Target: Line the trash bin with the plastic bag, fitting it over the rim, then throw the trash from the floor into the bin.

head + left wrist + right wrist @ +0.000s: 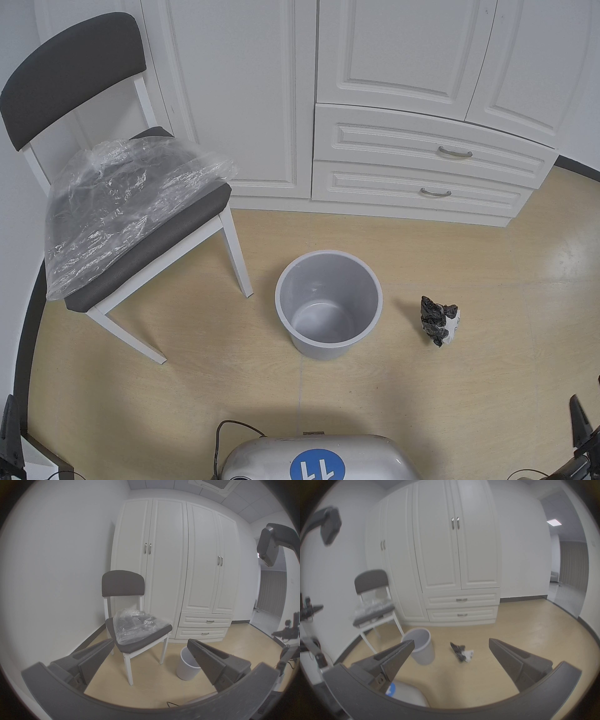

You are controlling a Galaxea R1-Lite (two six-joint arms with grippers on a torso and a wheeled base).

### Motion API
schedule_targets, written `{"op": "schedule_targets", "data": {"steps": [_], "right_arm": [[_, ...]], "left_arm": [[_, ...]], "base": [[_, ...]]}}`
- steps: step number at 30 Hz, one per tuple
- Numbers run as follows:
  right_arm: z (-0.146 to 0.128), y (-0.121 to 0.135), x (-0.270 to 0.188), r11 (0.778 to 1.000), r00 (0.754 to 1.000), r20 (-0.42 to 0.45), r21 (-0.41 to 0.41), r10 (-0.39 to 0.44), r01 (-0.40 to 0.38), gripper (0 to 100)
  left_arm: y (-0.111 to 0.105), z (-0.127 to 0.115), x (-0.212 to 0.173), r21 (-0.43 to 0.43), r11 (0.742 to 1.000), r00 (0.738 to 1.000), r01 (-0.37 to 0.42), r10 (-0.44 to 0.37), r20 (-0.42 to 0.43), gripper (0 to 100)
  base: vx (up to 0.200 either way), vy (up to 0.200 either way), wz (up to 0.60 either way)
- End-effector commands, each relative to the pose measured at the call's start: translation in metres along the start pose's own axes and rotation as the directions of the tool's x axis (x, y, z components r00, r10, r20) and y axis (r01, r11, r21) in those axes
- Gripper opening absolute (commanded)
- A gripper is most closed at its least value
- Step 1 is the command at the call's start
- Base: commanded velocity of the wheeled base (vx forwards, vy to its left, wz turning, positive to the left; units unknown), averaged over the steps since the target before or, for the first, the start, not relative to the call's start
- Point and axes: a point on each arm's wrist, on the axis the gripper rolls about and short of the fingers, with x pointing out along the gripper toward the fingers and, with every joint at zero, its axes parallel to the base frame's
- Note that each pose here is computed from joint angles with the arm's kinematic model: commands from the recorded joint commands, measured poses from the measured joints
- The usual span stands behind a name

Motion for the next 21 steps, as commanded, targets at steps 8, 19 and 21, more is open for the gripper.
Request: {"op": "schedule_targets", "data": {"steps": [8, 19, 21], "right_arm": [[0.083, 0.01, 0.034, 0.977, 0.969, -0.188, -0.107, 0.16, -0.183, 100], [0.114, 0.009, 0.118, 0.983, 0.976, -0.183, -0.122, 0.115, -0.139, 100], [0.124, 0.013, 0.133, 0.987, 0.985, -0.153, -0.126, 0.074, -0.094, 100]], "left_arm": [[-0.001, 0.034, 0.053, 0.231, 0.972, 0.973, 0.046, 0.009, -0.232, 100], [0.018, 0.028, 0.133, 0.297, 0.943, 0.808, -0.15, 0.29, -0.512, 100], [0.024, 0.023, 0.143, 0.309, 0.937, 0.781, -0.165, 0.315, -0.539, 100]], "base": [[0.0, 0.0, 0.0], [0.0, 0.0, 0.0], [0.0, 0.0, 0.0]]}}
